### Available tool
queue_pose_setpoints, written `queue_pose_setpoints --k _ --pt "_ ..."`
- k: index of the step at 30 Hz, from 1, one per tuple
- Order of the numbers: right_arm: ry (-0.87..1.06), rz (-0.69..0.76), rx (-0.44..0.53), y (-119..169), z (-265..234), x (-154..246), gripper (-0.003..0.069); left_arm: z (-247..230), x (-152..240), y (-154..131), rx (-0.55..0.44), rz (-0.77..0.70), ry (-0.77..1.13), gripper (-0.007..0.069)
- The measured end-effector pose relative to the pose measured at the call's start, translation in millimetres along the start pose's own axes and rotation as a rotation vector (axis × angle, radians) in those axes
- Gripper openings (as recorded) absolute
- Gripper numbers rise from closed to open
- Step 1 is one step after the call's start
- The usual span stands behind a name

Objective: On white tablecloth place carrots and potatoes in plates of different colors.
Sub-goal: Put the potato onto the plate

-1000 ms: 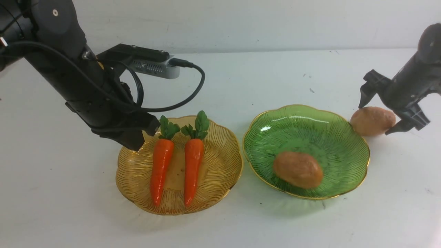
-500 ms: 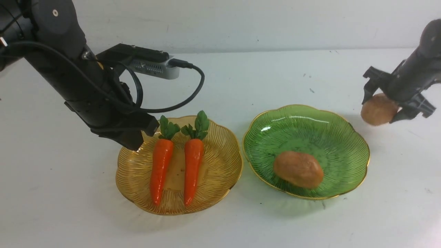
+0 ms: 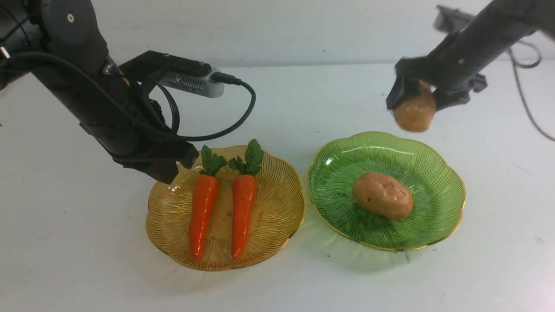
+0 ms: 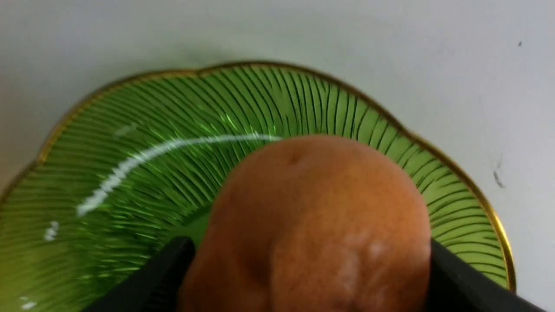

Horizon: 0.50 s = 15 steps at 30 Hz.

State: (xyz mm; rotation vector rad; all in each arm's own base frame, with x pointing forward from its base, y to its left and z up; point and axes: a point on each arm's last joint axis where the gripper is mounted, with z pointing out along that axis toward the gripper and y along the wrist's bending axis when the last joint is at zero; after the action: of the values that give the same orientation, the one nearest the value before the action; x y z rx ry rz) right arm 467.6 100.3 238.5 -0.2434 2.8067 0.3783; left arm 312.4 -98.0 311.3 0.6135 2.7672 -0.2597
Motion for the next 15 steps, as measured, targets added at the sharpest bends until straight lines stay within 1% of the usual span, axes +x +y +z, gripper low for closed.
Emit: queue_pose_setpoints --k 2,4,7,8,11,15 --pt "0.052 -0.079 0.083 11.2 12.8 8.3 0.0560 0.0 0.0 0.0 0.000 0.000 0.000 -0.0001" --pt "0.072 -0.119 0.135 15.7 17.4 11.7 0.0581 0.0 -0.2 0.0 0.000 0.000 -0.002 -0.0001" --pt "0.079 -0.164 0.243 21.2 20.2 13.6 0.0658 0.0 -0.8 0.2 -0.002 0.000 -0.008 -0.0001" --pt "0.076 -0.165 0.270 21.5 20.1 13.5 0.0672 0.0 -0.9 0.2 -0.002 0.000 -0.010 -0.0001" --pt "0.071 -0.163 0.305 21.0 19.7 13.1 0.0687 0.0 -0.9 0.2 -0.002 0.000 -0.010 -0.0001" --pt "0.050 -0.146 0.300 23.6 9.1 13.3 0.0689 0.0 -0.9 0.2 -0.002 0.000 -0.010 -0.0001"
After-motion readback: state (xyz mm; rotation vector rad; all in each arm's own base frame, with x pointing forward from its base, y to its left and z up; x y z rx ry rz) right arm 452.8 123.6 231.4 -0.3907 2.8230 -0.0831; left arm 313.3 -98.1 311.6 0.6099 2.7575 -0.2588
